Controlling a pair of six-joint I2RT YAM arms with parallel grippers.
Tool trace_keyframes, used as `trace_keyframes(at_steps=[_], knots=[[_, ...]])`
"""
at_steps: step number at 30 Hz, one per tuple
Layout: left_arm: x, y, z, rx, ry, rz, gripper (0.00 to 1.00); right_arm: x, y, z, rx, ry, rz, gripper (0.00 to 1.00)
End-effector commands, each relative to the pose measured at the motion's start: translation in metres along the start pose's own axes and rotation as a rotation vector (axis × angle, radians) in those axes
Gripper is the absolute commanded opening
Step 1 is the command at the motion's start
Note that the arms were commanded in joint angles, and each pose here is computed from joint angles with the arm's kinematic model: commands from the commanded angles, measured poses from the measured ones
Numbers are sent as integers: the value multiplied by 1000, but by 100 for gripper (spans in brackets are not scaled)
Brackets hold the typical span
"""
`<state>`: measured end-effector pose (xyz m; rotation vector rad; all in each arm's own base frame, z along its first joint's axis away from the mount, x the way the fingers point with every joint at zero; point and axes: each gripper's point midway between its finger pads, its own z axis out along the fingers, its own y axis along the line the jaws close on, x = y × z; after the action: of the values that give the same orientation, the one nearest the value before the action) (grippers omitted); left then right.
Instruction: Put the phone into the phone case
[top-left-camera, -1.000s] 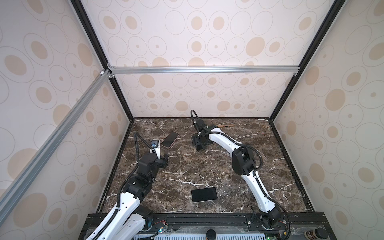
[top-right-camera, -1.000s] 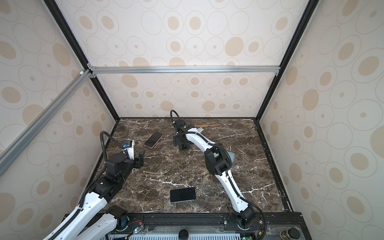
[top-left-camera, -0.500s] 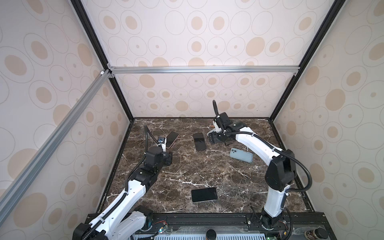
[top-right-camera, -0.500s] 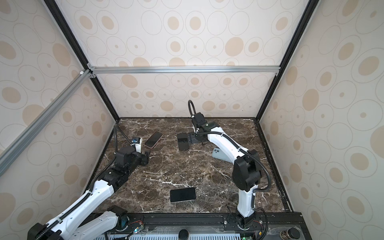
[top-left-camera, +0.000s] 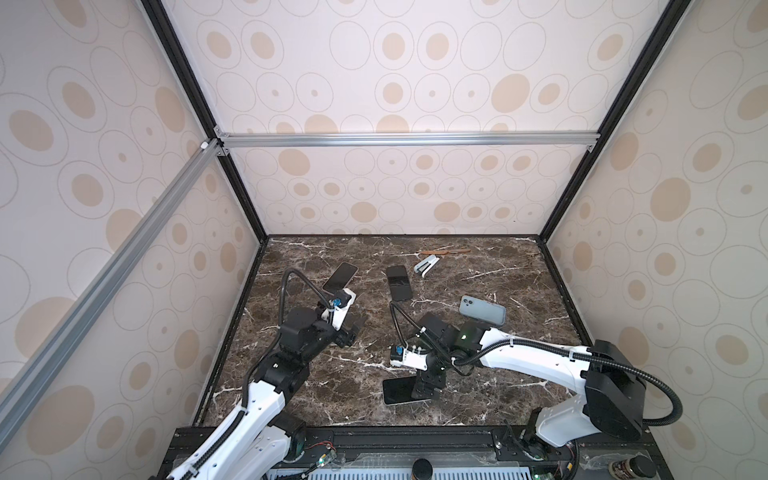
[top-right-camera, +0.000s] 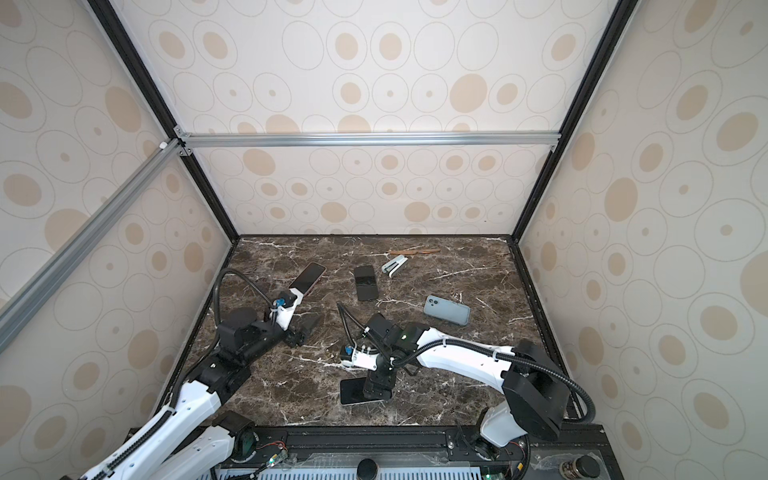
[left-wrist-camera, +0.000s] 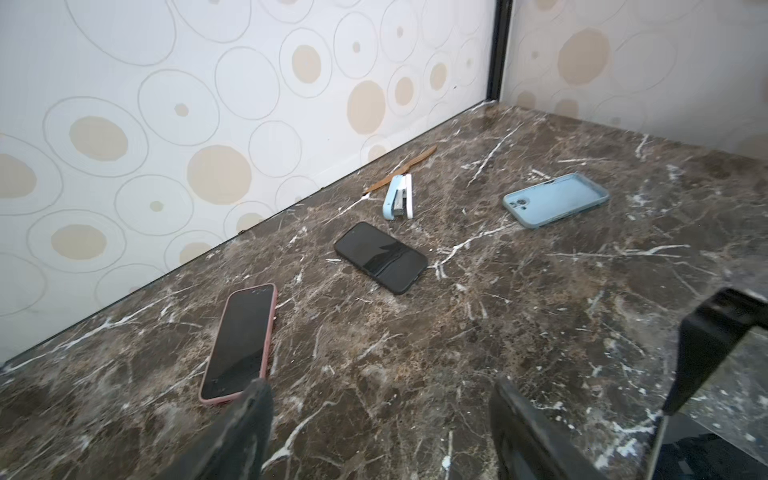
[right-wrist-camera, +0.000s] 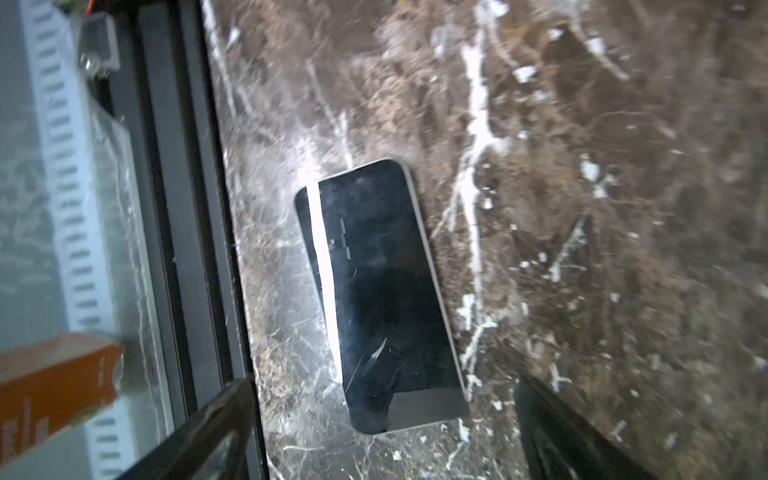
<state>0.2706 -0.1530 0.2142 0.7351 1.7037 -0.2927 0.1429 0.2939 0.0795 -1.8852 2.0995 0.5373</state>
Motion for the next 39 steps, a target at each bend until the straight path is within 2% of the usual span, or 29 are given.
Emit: trace_keyframes(at_steps=[1,4,11,17,25,39], knots=[[-7,-10,-9,23,-94,146,85,-12,12,0,-37,-98,-281,100],[-3,-7,-15,-6,-90,160,85,-10,11,8,-25,-88,-338,100],[1,-9,-14,3,-84,190,87,-4,2,33,6,37,-407,100],[9,-19,-7,68,-50,177,87,-1,5,45,-20,91,-394,99],[10,-11,-7,28,-34,176,87,18,6,50,-25,165,-351,99],[12,-8,-6,8,-18,166,86,42,5,64,-44,266,-270,90]])
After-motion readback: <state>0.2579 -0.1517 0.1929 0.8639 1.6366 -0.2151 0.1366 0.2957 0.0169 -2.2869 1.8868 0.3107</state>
